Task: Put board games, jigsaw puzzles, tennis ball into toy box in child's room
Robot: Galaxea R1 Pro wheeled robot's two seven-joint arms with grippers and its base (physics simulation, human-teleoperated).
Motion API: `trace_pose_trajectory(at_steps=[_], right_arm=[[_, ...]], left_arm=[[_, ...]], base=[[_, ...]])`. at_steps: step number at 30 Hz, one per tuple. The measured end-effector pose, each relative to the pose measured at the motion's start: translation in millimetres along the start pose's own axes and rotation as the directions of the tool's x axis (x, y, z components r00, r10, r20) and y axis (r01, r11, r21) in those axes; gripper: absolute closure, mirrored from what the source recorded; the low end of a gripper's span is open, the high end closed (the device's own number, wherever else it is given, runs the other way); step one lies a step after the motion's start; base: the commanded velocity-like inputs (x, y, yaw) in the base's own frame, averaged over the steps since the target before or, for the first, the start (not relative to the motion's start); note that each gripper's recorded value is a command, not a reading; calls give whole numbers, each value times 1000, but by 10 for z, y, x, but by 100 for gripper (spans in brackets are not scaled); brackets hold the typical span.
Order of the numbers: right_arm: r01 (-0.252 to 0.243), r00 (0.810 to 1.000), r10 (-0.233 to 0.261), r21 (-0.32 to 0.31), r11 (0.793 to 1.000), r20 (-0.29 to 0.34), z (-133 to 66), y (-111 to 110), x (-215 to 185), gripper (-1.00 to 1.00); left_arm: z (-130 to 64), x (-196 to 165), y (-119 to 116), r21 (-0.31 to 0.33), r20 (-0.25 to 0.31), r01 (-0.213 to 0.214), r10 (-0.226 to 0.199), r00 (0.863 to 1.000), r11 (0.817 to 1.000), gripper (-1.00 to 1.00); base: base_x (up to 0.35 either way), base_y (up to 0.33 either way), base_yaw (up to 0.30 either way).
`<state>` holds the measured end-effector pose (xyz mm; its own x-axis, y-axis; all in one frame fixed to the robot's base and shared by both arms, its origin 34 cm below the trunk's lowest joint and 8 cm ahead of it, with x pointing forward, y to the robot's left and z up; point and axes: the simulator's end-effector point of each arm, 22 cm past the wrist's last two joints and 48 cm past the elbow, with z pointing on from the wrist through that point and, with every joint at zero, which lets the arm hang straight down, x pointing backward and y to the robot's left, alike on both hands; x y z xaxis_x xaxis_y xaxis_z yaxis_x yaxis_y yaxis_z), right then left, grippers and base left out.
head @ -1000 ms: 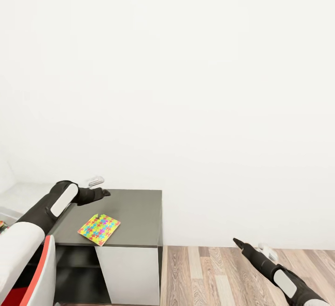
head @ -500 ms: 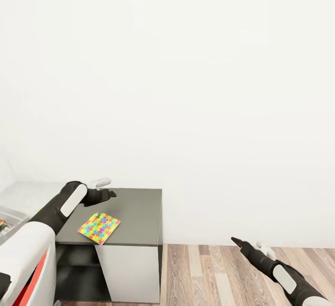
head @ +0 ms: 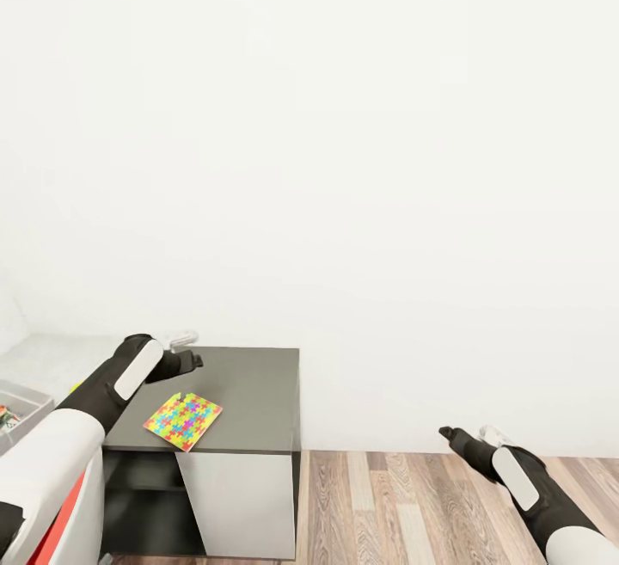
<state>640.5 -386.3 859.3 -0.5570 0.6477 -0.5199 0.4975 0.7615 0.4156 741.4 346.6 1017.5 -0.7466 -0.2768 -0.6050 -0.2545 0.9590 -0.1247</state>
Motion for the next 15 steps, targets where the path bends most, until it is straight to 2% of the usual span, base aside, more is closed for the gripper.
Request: trace_pose_trajectory(at_steps=[6,15], right_arm=[[2,1000,-2,-2,1000,12,-11,33,-54,-100],[3,1000,-3,-6,1000,15,-11,56,-56,-100]], left_arm=[[-1,-87,19,-6,40,12,-12,999,1000,-100],[6,-84,-20,-5,47,4,-3,999,1000,-100]], base=[[0,0,0],[0,0,0]])
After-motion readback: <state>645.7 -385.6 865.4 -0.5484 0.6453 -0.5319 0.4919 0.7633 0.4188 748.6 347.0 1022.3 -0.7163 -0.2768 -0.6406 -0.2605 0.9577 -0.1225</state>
